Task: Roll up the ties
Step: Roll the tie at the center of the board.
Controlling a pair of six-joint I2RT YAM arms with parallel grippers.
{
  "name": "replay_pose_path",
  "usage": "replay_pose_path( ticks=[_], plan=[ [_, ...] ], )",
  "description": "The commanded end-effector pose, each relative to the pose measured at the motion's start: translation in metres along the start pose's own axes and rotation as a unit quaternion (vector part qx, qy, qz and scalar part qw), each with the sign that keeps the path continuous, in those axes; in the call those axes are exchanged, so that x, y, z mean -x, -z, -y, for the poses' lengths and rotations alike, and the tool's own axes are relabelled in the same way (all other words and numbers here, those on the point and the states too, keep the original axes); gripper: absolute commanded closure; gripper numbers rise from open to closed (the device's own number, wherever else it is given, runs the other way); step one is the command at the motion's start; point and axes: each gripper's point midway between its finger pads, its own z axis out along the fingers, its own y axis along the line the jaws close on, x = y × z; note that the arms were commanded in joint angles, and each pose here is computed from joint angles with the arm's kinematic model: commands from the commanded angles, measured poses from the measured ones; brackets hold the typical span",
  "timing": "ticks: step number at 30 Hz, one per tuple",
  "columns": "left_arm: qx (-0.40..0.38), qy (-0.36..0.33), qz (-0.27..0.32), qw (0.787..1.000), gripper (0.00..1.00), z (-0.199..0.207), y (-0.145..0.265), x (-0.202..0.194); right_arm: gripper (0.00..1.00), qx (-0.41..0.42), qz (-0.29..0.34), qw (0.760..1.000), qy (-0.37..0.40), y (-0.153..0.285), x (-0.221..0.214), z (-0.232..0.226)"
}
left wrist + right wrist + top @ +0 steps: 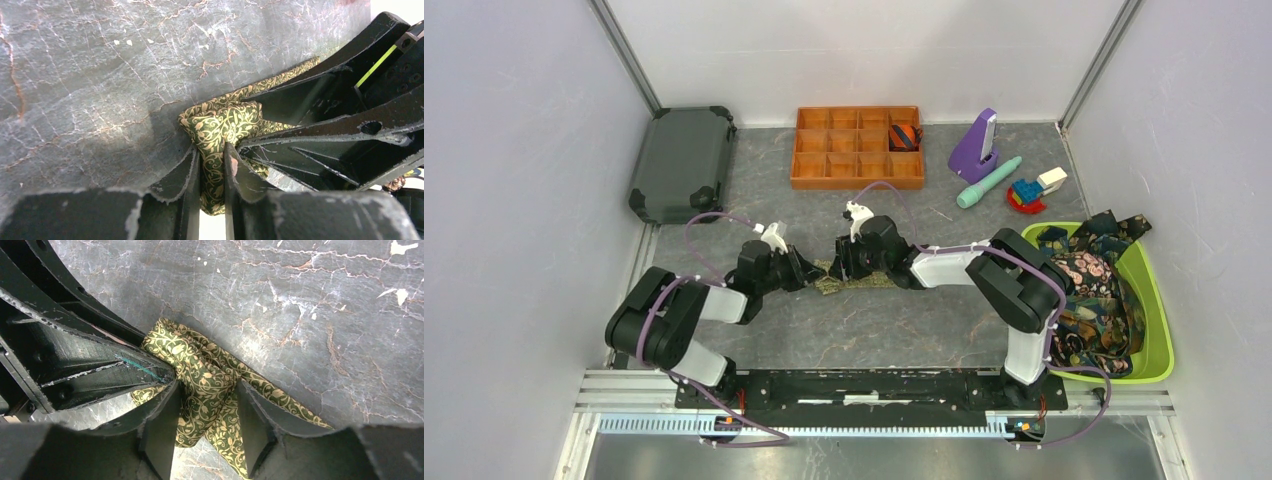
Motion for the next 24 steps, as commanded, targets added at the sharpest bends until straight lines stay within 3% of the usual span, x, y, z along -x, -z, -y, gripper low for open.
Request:
replay_pose_path(
  ticks=[1, 7, 13, 19, 24],
  plan=[
    [0.014, 0.005, -0.022, 1.0, 0.86, -0.001, 0.009, -0.011, 0.46, -0.021, -0.035, 0.999, 0.015, 0.012, -0.016, 0.008],
    [0.048, 0.003, -0.027, 0.998, 0.86, -0.007, 0.019, -0.012, 0.4, -0.005, -0.004, 1.0, 0.026, 0.03, 0.012, -0.009],
    [0.09, 0.005, -0.022, 0.996, 0.86, -0.012, 0.032, -0.011, 0.42, 0.004, 0.011, 0.999, 0.031, 0.051, 0.016, -0.017],
    [0.172, -0.049, -0.018, 0.984, 0.86, -0.005, 0.044, -0.002, 0.57, 0.005, 0.01, 0.999, 0.034, 0.063, 0.001, -0.014],
    [0.208, -0.068, -0.016, 0.976, 0.86, -0.003, 0.048, 0.0, 0.67, 0.038, 0.005, 0.998, 0.041, 0.054, -0.005, -0.04]
  ],
)
